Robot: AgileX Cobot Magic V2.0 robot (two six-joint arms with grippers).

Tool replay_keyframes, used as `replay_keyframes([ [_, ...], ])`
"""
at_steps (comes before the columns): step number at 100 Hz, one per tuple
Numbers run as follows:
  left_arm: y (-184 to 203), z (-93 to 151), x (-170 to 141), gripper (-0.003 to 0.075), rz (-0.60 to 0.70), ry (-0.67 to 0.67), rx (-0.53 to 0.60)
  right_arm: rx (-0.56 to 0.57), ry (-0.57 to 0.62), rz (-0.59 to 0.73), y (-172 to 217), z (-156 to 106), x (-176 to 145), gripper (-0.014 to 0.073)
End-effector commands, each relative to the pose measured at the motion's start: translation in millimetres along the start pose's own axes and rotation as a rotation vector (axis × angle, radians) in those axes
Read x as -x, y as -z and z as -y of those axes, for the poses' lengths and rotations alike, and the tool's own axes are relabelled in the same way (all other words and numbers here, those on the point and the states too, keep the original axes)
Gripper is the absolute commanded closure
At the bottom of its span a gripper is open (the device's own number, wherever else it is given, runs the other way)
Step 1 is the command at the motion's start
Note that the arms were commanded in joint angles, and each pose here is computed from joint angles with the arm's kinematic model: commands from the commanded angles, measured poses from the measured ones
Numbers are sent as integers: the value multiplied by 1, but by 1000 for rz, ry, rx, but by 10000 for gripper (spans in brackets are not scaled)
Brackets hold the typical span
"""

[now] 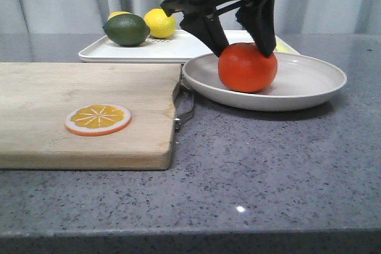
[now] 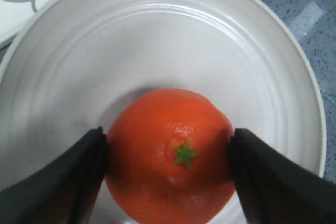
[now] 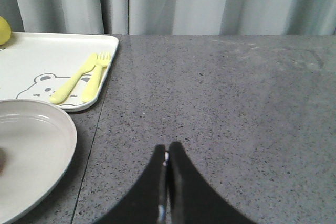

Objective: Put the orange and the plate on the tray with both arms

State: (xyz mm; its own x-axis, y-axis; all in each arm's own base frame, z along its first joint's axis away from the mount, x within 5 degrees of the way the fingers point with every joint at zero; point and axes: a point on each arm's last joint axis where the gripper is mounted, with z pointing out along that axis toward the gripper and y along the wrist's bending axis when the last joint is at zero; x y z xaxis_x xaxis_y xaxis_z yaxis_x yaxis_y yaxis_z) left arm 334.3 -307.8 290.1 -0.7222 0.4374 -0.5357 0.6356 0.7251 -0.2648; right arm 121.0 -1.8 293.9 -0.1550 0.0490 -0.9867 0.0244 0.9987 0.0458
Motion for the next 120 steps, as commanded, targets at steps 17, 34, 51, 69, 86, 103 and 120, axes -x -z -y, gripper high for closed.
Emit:
replay_keyframes([
  [17, 33, 12, 16, 400, 131, -13, -28, 6, 9, 109, 1, -1, 19, 661],
  [34, 34, 11, 17, 280, 144, -11, -26, 6, 9, 109, 1, -1, 19, 661],
  [51, 34, 11, 18, 202, 152, -11, -26, 6, 9, 108, 1, -1, 19, 661],
  [69, 35, 12, 19, 202, 156, -12, -27, 6, 9, 108, 1, -1, 19, 661],
  [86, 46, 16, 26, 205, 177, -25, -34, 6, 9, 108, 1, -1, 19, 661],
  [103, 60, 20, 33, 206, 190, -42, -41, 6, 9, 108, 1, -1, 19, 661],
  [120, 68, 22, 30, 212, 162, -50, -39, 6, 9, 108, 1, -1, 19, 661],
])
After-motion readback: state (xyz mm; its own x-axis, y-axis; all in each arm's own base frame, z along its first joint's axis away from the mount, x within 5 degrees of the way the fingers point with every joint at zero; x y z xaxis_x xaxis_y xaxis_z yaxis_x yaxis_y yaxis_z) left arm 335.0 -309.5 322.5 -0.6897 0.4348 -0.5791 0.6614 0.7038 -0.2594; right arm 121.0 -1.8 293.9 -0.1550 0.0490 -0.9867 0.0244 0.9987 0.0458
